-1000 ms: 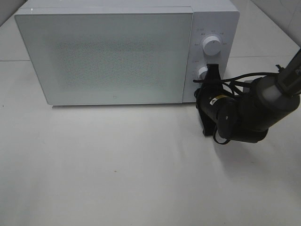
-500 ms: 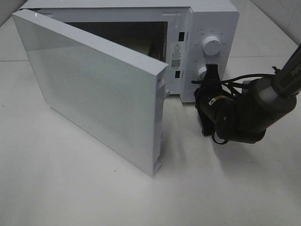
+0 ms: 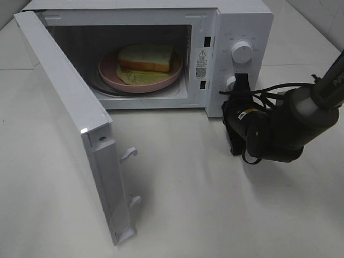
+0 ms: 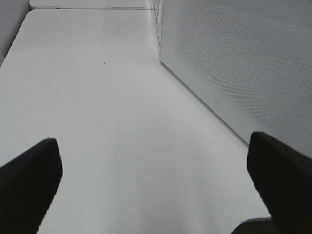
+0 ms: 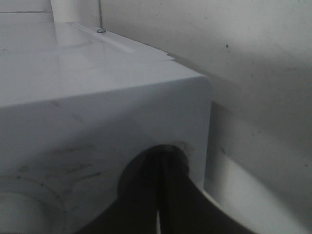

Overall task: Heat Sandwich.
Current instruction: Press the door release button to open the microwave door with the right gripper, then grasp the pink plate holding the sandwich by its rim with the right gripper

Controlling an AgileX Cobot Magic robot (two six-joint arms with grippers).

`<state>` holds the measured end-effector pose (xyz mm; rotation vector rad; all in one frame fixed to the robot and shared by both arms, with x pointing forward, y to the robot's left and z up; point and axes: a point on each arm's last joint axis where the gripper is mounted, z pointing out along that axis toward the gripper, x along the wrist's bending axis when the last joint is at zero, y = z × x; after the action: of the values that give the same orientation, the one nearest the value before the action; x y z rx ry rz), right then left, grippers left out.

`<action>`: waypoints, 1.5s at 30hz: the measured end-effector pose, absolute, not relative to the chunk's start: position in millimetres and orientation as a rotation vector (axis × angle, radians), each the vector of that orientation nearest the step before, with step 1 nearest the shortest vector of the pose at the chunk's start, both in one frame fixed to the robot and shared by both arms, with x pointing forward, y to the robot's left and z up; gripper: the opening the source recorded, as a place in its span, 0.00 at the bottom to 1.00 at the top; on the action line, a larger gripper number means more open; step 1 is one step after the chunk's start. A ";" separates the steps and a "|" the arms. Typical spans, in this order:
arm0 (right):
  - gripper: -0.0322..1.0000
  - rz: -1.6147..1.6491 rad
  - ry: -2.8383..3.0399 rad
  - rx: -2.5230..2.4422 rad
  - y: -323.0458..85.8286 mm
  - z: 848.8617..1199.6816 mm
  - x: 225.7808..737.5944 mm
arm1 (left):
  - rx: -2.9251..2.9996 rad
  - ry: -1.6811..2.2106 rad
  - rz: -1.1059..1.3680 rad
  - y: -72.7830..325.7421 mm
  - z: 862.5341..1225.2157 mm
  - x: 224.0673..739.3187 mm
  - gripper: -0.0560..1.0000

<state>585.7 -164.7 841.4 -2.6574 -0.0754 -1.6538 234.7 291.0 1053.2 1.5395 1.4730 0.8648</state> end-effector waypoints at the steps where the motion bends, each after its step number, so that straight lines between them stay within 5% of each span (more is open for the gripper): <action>1: 0.04 -1.649 -0.075 -2.658 -164.3 842.3 586.0 | 1.540 1.473 0.865 291.0 1053.2 234.7 0.98; 45: 0.04 -1.412 -0.301 -2.734 -179.2 875.7 546.9 | 1.540 1.473 0.865 291.0 1053.2 234.7 0.98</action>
<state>546.9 -179.2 875.7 -2.7337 -0.3008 -1.4119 234.7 291.0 1053.2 1.5395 1.4730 0.8648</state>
